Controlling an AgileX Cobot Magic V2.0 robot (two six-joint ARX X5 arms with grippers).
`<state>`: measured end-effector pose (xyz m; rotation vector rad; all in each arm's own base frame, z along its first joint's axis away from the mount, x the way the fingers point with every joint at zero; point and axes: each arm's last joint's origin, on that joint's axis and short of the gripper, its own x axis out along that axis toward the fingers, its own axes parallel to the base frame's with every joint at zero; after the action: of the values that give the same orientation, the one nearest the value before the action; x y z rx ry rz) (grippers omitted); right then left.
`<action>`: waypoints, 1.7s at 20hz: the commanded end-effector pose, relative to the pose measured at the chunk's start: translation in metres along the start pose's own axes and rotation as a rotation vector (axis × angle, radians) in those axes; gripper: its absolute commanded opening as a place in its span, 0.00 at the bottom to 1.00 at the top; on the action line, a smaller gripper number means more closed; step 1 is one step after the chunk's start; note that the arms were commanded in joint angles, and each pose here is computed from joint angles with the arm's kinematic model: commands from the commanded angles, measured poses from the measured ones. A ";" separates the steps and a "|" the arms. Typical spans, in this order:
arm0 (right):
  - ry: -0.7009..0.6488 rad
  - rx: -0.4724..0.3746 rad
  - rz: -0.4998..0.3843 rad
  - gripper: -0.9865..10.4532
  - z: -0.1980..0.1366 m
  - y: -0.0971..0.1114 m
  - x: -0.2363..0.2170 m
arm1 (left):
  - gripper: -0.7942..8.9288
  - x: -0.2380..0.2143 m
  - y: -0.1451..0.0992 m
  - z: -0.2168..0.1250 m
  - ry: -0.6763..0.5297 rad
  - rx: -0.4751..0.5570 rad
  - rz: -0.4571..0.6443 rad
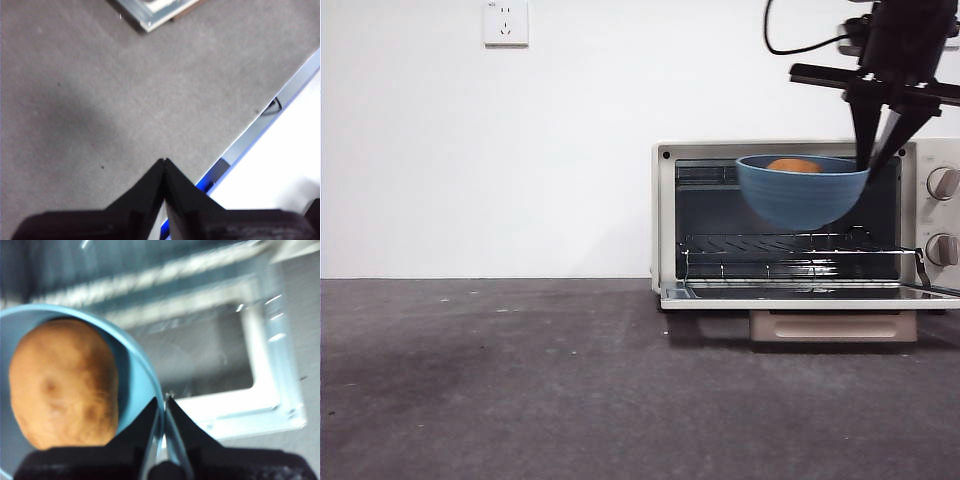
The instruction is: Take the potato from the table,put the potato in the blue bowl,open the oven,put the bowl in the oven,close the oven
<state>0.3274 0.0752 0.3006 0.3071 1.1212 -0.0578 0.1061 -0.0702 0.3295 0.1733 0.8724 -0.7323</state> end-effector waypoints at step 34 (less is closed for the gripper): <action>-0.003 0.538 -0.022 0.09 0.035 -0.037 0.049 | 0.08 0.020 0.006 0.014 0.007 0.058 -0.011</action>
<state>0.3720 0.0355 0.2671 0.7788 1.0787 -0.3667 0.1266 -0.0825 0.3242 0.2096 0.8663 -0.7586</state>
